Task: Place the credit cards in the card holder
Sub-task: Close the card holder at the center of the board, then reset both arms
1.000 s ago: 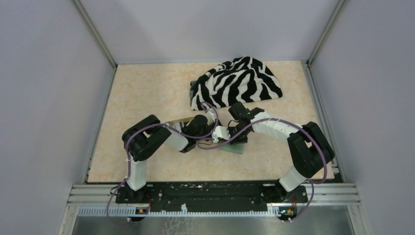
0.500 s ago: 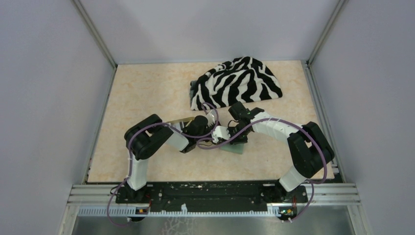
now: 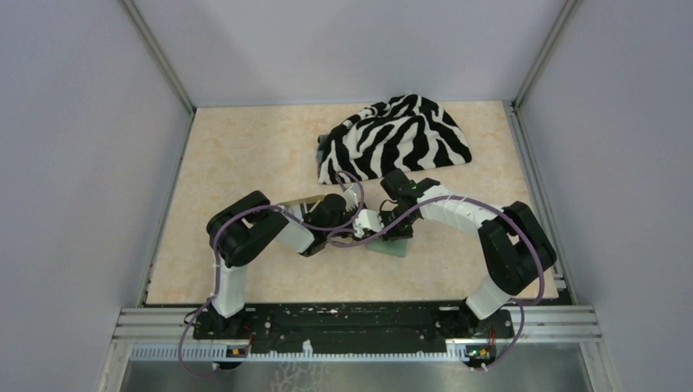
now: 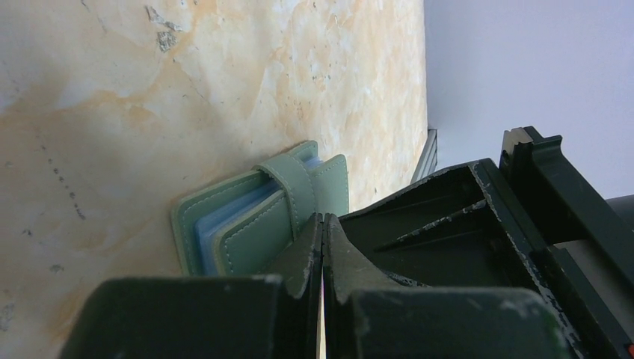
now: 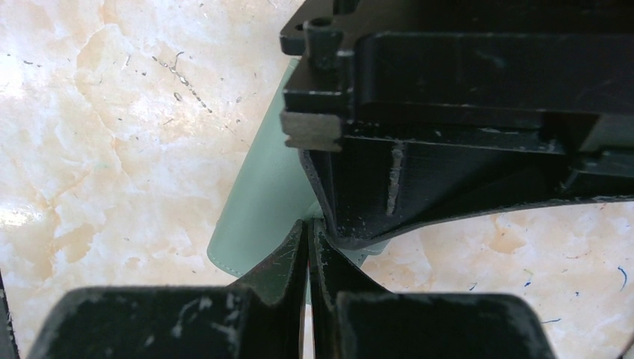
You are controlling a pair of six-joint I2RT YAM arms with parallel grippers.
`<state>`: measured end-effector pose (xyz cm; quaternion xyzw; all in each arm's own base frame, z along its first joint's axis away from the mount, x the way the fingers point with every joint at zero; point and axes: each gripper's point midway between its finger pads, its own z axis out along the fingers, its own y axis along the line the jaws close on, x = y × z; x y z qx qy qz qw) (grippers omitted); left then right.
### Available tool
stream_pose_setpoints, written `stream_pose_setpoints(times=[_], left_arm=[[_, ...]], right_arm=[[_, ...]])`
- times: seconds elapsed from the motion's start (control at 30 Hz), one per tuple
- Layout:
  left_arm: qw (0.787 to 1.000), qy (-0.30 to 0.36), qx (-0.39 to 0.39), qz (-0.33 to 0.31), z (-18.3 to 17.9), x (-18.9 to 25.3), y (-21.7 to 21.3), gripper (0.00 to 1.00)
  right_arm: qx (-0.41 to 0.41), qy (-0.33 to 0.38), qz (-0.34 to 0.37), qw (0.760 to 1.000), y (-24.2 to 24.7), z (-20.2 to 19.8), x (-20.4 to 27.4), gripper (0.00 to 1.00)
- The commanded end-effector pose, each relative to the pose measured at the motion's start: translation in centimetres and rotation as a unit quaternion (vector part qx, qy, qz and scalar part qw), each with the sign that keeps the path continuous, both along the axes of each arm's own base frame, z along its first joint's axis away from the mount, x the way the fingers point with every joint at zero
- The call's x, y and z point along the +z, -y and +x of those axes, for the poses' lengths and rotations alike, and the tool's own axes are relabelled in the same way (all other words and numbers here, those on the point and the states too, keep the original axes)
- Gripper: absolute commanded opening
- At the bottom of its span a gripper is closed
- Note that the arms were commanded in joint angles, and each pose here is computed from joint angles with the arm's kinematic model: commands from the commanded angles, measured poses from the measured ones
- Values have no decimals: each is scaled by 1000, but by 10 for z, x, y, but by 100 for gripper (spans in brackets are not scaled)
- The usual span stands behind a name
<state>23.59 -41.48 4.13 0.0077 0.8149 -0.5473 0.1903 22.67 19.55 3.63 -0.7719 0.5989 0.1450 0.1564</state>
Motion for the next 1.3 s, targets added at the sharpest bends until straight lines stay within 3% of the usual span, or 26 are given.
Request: stream_pose_setpoints(times=[0.0, 0.23, 0.57, 0.77, 0.9, 1.03, 1.1, 1.17, 1.27], left_arm=[[982, -89, -26, 162, -48, -101, -45, 0], [977, -102, -13, 187, -52, -119, -58, 0], [987, -66, -2, 149, -38, -88, -46, 0], [996, 29, -3, 79, -9, -9, -18, 6], [991, 124, -2, 50, 10, 63, -7, 15], [973, 228, 9, 35, 15, 131, -19, 19], [962, 270, 25, 34, 14, 157, -33, 27], [954, 290, 64, 44, 15, 174, -55, 43], [934, 338, 110, 39, 9, 203, -91, 73]], right_arm=[[17, -6, 5, 1000, -16, 2, -2, 0], [14, -2, 26, 1000, -22, 3, 10, 5], [-16, 8, 109, 994, -21, 8, 70, 35], [-65, 24, 175, 982, -9, 11, 110, 41], [-133, 42, 260, 955, 3, 21, 145, 56], [-206, 66, 331, 919, 23, 36, 185, 78], [-240, 66, 357, 900, 32, 41, 200, 89], [-272, 45, 383, 882, 37, 43, 214, 97], [-308, 18, 413, 857, 45, 48, 236, 98]])
